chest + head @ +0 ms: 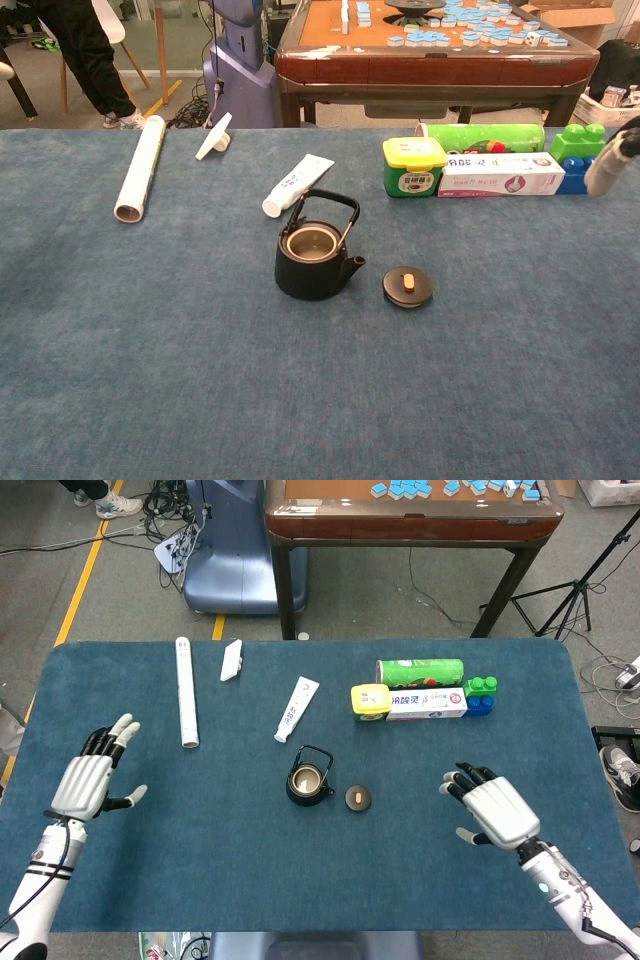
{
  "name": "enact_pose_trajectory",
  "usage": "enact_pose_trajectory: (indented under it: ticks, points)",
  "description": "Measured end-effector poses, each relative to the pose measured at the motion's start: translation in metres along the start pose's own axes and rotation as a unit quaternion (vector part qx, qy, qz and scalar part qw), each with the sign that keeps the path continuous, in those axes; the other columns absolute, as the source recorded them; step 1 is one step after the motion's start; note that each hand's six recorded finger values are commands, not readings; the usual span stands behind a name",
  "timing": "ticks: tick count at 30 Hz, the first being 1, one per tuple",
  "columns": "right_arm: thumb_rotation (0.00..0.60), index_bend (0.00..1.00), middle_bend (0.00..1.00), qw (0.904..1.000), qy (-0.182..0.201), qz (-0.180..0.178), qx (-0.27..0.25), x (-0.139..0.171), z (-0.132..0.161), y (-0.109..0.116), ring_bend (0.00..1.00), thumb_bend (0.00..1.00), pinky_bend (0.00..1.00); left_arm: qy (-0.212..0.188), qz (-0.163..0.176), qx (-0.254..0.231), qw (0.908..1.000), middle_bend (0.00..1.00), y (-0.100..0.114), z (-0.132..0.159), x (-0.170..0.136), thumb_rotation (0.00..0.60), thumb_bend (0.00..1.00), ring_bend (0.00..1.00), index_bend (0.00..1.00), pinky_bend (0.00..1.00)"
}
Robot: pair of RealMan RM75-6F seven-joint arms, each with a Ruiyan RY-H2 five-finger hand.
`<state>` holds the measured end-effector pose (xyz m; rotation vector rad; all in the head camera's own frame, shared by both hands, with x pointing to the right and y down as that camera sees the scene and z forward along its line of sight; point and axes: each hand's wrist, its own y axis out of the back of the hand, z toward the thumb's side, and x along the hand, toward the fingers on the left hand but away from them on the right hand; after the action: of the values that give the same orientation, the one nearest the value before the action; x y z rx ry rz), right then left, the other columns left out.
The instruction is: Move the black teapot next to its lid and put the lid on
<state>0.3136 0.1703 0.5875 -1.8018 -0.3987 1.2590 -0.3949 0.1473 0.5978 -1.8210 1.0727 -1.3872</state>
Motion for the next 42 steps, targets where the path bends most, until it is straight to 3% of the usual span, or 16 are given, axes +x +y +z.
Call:
enact_pose_trajectory:
  ticks: [8, 12, 21, 42]
  points:
    - [0.6, 0.35, 0.26, 0.9994, 0.012, 0.032, -0.008, -0.033, 0.022, -0.014, 0.07, 0.19, 0.23, 0.015, 0.006, 0.013, 0.9998, 0.0, 0.003, -0.02, -0.033, 0.6, 0.24, 0.0, 0.0, 0.01]
    - [0.6, 0.35, 0.22, 0.999, 0.011, 0.042, -0.009, -0.048, 0.031, -0.018, 0.01, 0.18, 0.16, 0.012, 0.009, 0.007, 0.9999, 0.0, 0.005, -0.019, -0.043, 0.6, 0.24, 0.0, 0.0, 0.01]
    - [0.6, 0.35, 0.19, 0.9977, 0.003, 0.067, -0.013, -0.081, 0.051, -0.029, 0.0, 0.17, 0.04, 0.007, 0.015, -0.005, 0.9999, 0.0, 0.009, -0.016, -0.054, 0.6, 0.24, 0.0, 0.0, 0.01]
    - [0.6, 0.35, 0.2, 0.9964, -0.016, 0.073, 0.039, -0.148, 0.1, -0.052, 0.0, 0.16, 0.03, 0.005, 0.013, -0.011, 0.9998, 0.0, 0.012, -0.015, -0.066, 0.58, 0.24, 0.0, 0.0, 0.01]
